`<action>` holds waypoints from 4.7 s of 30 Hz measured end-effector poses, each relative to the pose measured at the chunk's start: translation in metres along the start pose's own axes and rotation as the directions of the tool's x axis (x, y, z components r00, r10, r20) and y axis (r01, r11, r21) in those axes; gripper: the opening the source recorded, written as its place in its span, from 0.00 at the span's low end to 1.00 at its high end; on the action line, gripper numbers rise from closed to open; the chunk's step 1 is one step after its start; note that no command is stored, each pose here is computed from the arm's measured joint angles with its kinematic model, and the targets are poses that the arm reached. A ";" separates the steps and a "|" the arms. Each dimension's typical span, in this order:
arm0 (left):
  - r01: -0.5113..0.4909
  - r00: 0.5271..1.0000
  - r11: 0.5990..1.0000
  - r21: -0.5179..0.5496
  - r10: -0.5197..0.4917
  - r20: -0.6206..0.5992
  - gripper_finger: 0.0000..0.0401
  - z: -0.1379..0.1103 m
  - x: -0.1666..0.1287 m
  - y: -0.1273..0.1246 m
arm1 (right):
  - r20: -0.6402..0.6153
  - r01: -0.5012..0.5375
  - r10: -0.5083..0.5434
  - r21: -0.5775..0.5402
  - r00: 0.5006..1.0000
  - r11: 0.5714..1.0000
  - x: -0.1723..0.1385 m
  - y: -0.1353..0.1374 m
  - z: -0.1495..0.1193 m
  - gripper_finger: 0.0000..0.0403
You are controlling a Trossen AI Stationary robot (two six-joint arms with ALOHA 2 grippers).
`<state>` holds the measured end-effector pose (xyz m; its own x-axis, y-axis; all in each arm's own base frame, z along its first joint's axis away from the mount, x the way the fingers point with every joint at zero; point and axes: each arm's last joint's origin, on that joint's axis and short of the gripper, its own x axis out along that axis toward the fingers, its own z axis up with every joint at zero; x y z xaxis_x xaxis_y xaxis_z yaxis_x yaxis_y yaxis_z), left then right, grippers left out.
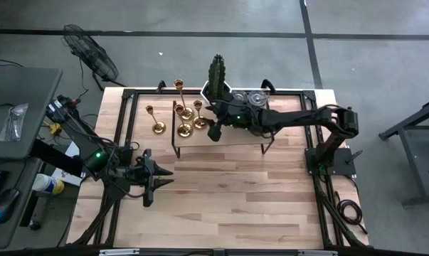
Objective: Pick & Place candle stick holders
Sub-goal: Put the gold candle holder on the shelf
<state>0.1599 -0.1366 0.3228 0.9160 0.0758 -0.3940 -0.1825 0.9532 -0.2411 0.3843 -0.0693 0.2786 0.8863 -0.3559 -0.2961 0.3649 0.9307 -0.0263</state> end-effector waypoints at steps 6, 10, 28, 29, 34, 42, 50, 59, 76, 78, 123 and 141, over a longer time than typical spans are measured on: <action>0.003 1.000 1.000 -0.010 -0.003 0.012 0.27 0.003 -0.004 0.003 | -0.058 -0.039 0.039 -0.005 0.998 0.999 -0.037 0.010 0.015 0.55; 0.008 1.000 1.000 -0.021 -0.007 0.025 0.27 0.006 -0.007 0.005 | -0.031 -0.081 0.081 -0.012 0.996 0.997 -0.069 0.017 0.033 0.55; -0.149 0.975 0.986 -0.075 0.160 0.156 0.27 0.010 -0.010 0.013 | 0.023 -0.574 0.610 0.370 0.792 0.731 -0.190 0.049 0.066 0.55; -0.152 0.973 0.985 -0.085 0.164 0.162 0.27 0.010 -0.010 0.013 | 0.011 -0.601 0.647 0.379 0.763 0.703 -0.191 0.050 0.065 0.55; -0.141 0.968 0.982 -0.126 0.163 0.189 0.27 0.013 -0.010 0.011 | -0.021 -0.658 0.776 0.517 0.630 0.548 -0.194 0.054 0.063 0.55; -0.186 0.937 0.967 -0.172 0.228 0.264 0.27 0.018 -0.012 0.011 | -0.037 -0.701 0.860 0.562 0.510 0.439 -0.197 0.056 0.063 0.55; -0.196 0.932 0.963 -0.185 0.241 0.270 0.27 0.026 -0.034 0.035 | -0.147 -0.673 0.874 0.583 0.464 0.455 -0.214 0.070 0.051 0.55; -0.188 0.922 0.925 -0.330 0.282 0.266 0.26 0.026 -0.088 0.108 | -0.213 -0.399 0.556 0.500 0.804 0.769 -0.219 0.080 0.037 0.55; -0.158 0.937 0.980 -0.120 0.187 0.295 0.02 0.038 -0.115 0.132 | -0.092 0.004 0.055 0.537 0.994 0.844 -0.200 0.075 0.036 0.55; -0.175 0.941 0.983 -0.058 0.184 0.284 0.03 0.041 -0.112 0.126 | -0.108 0.019 0.044 0.524 0.993 0.851 -0.194 0.079 0.033 0.55; 0.043 0.992 0.996 -0.072 -0.052 -0.115 0.52 0.113 -0.005 0.030 | -0.397 0.098 0.047 0.336 0.916 0.937 -0.188 0.079 0.001 0.55; -0.668 0.693 0.736 -0.110 0.562 -0.451 0.52 0.108 -0.032 0.144 | -0.485 0.062 0.079 0.269 0.871 0.961 -0.203 0.068 -0.002 0.55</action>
<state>0.1428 0.0302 0.3960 0.3713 0.4558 -0.8090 -0.7854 0.6189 -0.0118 0.2291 0.0665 0.3351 0.6623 -0.1949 -0.7234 0.4826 0.8496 0.2129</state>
